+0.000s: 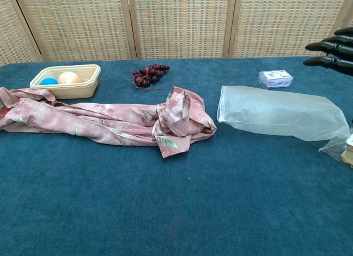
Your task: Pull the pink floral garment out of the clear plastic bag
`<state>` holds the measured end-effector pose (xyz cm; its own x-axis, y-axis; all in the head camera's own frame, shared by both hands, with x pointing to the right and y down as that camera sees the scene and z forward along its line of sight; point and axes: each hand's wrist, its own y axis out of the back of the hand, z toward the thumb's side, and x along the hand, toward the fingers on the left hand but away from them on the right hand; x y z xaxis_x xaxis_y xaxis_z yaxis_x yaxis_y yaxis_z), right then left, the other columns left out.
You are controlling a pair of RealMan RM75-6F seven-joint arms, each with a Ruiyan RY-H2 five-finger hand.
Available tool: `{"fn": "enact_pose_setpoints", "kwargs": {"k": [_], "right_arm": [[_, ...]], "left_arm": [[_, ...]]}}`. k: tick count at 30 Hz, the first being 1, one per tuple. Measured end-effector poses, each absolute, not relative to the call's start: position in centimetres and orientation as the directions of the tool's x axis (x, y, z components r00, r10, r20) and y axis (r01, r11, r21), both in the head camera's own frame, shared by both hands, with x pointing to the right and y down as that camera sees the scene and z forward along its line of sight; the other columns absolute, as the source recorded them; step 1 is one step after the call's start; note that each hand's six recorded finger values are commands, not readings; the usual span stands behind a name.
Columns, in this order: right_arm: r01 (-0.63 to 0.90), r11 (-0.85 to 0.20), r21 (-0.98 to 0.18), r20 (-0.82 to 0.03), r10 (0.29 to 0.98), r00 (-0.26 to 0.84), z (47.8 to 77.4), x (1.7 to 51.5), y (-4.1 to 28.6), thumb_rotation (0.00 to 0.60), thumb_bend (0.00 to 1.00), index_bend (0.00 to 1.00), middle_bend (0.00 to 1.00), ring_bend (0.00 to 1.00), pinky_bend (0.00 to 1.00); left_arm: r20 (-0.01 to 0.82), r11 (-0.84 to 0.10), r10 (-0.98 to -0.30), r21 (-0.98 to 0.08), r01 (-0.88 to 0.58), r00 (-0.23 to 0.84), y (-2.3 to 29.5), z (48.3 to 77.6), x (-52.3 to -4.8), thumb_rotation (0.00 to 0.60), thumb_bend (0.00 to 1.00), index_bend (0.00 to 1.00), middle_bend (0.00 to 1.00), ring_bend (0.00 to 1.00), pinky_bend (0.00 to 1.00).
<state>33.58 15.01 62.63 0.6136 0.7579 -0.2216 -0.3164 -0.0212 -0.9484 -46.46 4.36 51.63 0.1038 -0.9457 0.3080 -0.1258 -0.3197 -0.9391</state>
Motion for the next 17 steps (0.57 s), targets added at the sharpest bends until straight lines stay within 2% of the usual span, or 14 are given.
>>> {"fn": "enact_pose_setpoints", "kwargs": {"k": [4,9,12,17], "right_arm": [[-0.184,-0.126,-0.975,-0.202,0.846,0.492,61.3,33.4,16.0,0.600,0.00,0.00,0.00,0.00,0.00],[-0.029,-0.221,-0.975,-0.219,0.921,0.322,60.1,34.3,17.7,0.600,0.00,0.00,0.00,0.00,0.00],[0.046,-0.250,-0.967,-0.234,0.946,0.224,59.7,35.4,18.9,0.600,0.00,0.00,0.00,0.00,0.00],[0.100,-0.246,-0.964,-0.228,0.961,0.159,59.0,36.0,20.3,0.600,0.00,0.00,0.00,0.00,0.00]], "left_arm": [[0.272,-0.284,-0.957,-0.947,-0.150,0.097,7.2,52.0,-46.4,0.600,0.06,0.00,0.00,0.00,0.00],[0.251,-0.255,-0.967,-0.952,-0.169,0.048,12.1,53.2,-46.3,0.600,0.06,0.00,0.00,0.00,0.00],[0.267,-0.266,-0.963,-0.949,-0.169,0.018,14.9,53.9,-46.1,0.600,0.06,0.00,0.00,0.00,0.00],[0.315,-0.308,-0.949,-0.933,-0.187,-0.011,18.4,54.8,-45.7,0.600,0.06,0.00,0.00,0.00,0.00]]}}
